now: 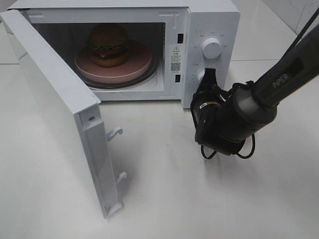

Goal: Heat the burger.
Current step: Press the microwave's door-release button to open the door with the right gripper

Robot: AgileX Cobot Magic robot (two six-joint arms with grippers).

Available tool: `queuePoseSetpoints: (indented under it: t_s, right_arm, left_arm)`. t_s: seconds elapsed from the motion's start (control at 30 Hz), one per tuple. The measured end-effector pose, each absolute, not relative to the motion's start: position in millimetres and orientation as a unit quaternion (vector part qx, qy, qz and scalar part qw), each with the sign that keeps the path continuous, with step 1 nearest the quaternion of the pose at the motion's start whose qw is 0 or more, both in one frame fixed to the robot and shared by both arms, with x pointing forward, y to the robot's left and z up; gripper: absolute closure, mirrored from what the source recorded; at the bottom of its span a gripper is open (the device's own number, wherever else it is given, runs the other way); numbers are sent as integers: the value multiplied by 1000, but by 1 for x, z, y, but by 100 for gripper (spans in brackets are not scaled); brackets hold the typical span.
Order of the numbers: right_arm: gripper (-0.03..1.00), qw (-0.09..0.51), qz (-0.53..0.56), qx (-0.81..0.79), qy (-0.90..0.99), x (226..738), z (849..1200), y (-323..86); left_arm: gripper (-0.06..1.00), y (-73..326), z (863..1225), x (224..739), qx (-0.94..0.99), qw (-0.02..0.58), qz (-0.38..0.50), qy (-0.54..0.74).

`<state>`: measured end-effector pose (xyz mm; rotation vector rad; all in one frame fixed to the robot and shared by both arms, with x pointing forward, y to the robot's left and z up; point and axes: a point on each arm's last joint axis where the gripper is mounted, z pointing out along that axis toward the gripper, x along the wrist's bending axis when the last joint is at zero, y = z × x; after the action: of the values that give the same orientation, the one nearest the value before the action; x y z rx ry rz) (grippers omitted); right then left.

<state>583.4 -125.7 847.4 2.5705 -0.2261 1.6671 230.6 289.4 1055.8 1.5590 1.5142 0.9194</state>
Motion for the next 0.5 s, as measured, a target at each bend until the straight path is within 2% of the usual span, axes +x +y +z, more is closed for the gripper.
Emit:
queuePoseSetpoints:
  t_s: [0.5]
  right_arm:
    - [95, 22, 519, 854, 26, 556, 866, -125]
  left_arm:
    - [-5, 289, 1056, 231, 611, 381, 360, 593]
